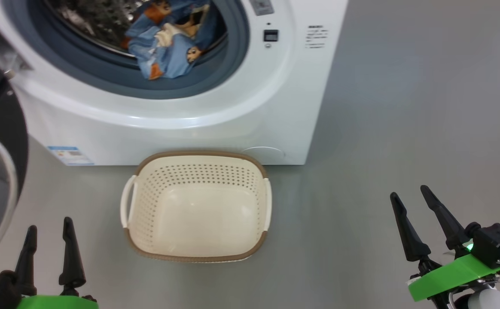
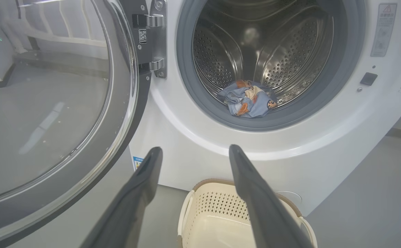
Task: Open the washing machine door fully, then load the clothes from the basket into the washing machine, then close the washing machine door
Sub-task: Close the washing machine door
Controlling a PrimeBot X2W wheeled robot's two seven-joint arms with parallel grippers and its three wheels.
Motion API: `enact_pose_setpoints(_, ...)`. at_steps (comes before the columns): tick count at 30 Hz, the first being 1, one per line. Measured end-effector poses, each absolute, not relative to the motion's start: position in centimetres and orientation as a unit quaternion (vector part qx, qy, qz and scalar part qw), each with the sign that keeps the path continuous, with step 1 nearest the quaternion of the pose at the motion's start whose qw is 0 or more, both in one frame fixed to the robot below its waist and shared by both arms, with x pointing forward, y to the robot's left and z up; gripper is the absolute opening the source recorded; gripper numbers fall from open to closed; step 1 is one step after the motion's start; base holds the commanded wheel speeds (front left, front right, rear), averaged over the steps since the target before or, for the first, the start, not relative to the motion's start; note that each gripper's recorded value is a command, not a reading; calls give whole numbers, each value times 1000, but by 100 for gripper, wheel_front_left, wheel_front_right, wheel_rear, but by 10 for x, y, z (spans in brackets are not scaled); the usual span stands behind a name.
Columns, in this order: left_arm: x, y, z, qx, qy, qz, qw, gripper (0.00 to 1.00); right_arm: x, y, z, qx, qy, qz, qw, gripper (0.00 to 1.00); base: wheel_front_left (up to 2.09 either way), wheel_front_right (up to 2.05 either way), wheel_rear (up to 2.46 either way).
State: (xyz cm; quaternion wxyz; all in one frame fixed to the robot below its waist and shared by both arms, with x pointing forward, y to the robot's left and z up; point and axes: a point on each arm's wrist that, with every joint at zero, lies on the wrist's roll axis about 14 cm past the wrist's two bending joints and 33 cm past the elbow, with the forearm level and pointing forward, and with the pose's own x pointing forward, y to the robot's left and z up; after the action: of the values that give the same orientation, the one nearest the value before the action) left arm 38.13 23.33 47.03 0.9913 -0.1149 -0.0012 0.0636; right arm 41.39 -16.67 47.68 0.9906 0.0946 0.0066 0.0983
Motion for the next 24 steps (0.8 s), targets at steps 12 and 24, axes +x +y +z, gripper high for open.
enact_pose_setpoints(12,342,280,478,-117,-14,145,982,100,437,-96,478,88,7,211,973,100,0,0,0)
enact_pose_setpoints(24,300,314,484,-129,-28,213,968,100,448,-36,485,87,-1,297,951,100,0,0,0)
